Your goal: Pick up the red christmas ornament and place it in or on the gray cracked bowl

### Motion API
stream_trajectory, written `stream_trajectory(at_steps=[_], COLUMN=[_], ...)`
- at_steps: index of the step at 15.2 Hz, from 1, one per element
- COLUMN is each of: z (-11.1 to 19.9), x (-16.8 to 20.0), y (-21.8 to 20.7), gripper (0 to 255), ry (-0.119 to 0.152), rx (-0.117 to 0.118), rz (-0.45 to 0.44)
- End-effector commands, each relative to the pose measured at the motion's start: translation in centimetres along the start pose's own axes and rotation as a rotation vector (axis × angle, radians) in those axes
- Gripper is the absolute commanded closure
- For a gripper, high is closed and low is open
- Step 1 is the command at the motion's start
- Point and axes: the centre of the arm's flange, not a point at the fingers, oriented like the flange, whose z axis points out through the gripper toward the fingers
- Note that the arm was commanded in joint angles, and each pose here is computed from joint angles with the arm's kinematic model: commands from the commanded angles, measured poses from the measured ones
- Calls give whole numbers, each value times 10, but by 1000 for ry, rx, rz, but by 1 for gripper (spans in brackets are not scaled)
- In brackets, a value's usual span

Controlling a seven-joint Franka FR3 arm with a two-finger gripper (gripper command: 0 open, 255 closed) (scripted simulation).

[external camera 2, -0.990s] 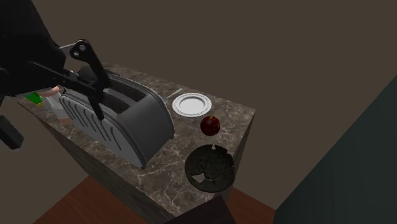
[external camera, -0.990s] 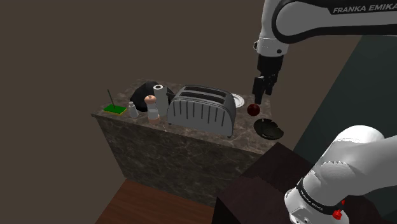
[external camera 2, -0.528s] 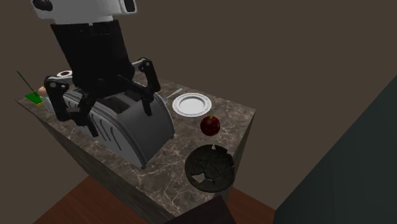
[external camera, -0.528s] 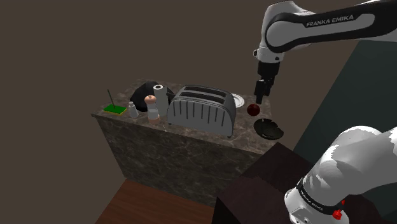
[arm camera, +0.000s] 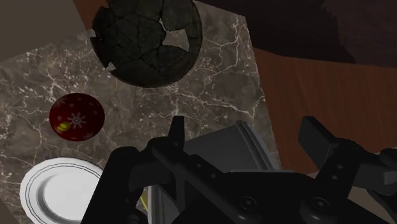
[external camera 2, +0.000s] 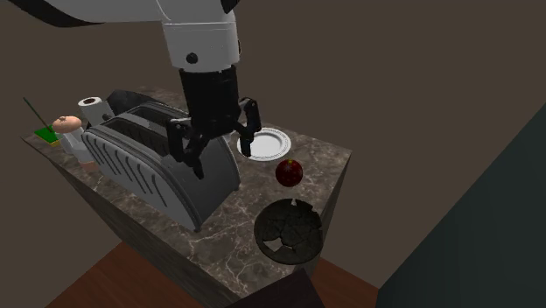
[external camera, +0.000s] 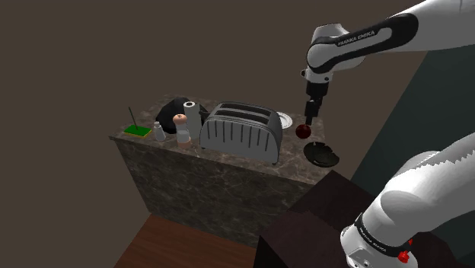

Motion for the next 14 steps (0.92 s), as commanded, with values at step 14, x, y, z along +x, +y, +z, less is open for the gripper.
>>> stream_trajectory(at_steps=[14], z=[94], x=[71], y=[168], gripper=[0], ry=[-16], rx=[49], rz=[-150])
